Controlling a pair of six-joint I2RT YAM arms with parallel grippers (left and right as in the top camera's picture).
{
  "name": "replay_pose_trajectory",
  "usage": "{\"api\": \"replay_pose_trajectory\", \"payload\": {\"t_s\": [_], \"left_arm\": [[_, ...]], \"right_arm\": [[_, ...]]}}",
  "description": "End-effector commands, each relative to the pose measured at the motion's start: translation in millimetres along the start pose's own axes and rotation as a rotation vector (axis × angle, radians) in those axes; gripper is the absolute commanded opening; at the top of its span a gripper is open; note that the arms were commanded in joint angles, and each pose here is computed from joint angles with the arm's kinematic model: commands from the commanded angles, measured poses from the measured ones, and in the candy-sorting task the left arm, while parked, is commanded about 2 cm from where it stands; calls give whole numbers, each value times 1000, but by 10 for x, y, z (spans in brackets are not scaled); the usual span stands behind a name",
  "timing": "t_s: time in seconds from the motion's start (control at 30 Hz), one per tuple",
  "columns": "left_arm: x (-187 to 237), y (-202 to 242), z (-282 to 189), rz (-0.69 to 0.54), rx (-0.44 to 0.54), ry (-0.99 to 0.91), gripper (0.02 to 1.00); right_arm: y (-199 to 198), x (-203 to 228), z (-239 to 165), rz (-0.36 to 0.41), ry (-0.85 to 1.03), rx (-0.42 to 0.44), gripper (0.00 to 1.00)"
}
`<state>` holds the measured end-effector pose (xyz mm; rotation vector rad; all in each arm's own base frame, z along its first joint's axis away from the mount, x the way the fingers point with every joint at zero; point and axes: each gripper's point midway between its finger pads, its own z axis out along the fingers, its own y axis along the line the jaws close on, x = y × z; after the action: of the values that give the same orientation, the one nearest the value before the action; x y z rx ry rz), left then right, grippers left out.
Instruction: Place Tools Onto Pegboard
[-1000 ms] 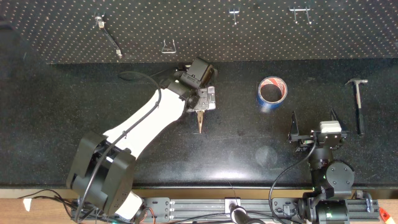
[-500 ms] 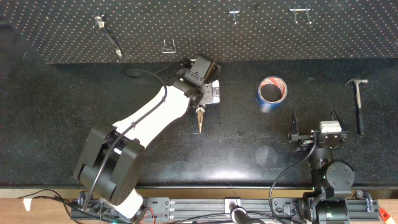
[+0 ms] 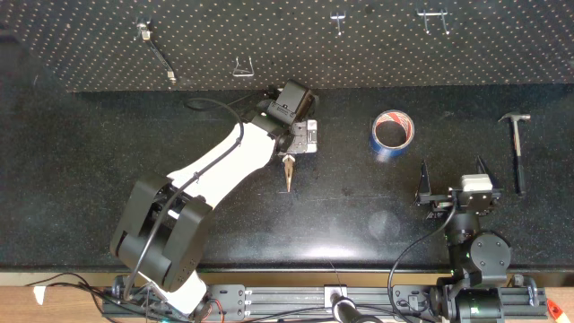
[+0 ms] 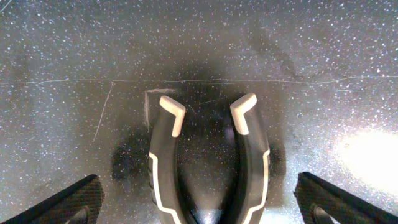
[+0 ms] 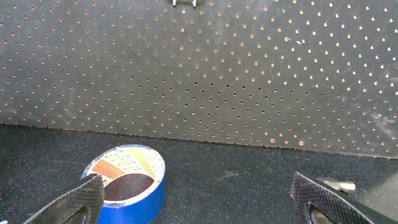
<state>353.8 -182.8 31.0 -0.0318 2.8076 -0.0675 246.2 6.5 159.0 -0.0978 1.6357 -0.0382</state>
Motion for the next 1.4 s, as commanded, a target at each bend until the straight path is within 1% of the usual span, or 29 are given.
{"api": "replay_pose_trajectory", "payload": {"t_s": [0.03,0.07,0.2,0.23,0.27,0.33,0.37,0.43,0.73,0.93,1.0,1.03,1.07,1.13,1.2,1.27,1.3,1.37,1.4], "left_arm": [[-20,-35,50,10,6,8,998],[3,-29,90,-10,1,18,996],[11,-66,104,-10,19,24,991],[12,-65,104,-10,19,25,888],[13,-65,104,-10,19,25,748],[17,-72,104,-10,23,28,645],[21,-75,104,-10,25,30,610],[21,-78,104,-10,26,30,573],[33,-98,103,-10,38,37,483],[26,-88,104,-11,34,35,400],[14,-84,104,-12,33,30,286],[14,-84,104,-12,32,29,259],[9,-88,105,-12,34,27,29],[25,-78,102,-11,30,34,29],[215,66,64,0,-30,109,27],[233,110,-126,0,-34,110,27],[86,97,-407,-10,-3,33,29],[-269,232,-1229,-45,18,-220,27],[-349,301,-1474,-63,18,-298,27]], "right_arm": [[8,11,-1,-10,0,-5,969],[8,11,-1,-10,0,-5,969],[8,11,-1,-10,0,-5,969],[8,11,-1,-10,0,-5,969],[8,11,-1,-10,0,-5,969],[8,11,-1,-10,0,-5,963],[8,11,-1,-10,0,-5,969],[8,11,-1,-10,0,-5,969],[8,11,-1,-10,0,-5,969],[8,11,-1,-10,0,-5,969],[8,11,-1,-10,0,-5,969],[8,11,-1,-10,0,-5,969],[8,11,-1,-10,0,-5,969],[8,11,-1,-10,0,-5,969],[8,11,-1,-10,0,-5,969],[8,11,-1,-10,0,-5,969],[8,11,-1,-10,0,-5,969],[8,11,-1,-10,0,-5,969],[8,11,-1,-10,0,-5,969]]}}
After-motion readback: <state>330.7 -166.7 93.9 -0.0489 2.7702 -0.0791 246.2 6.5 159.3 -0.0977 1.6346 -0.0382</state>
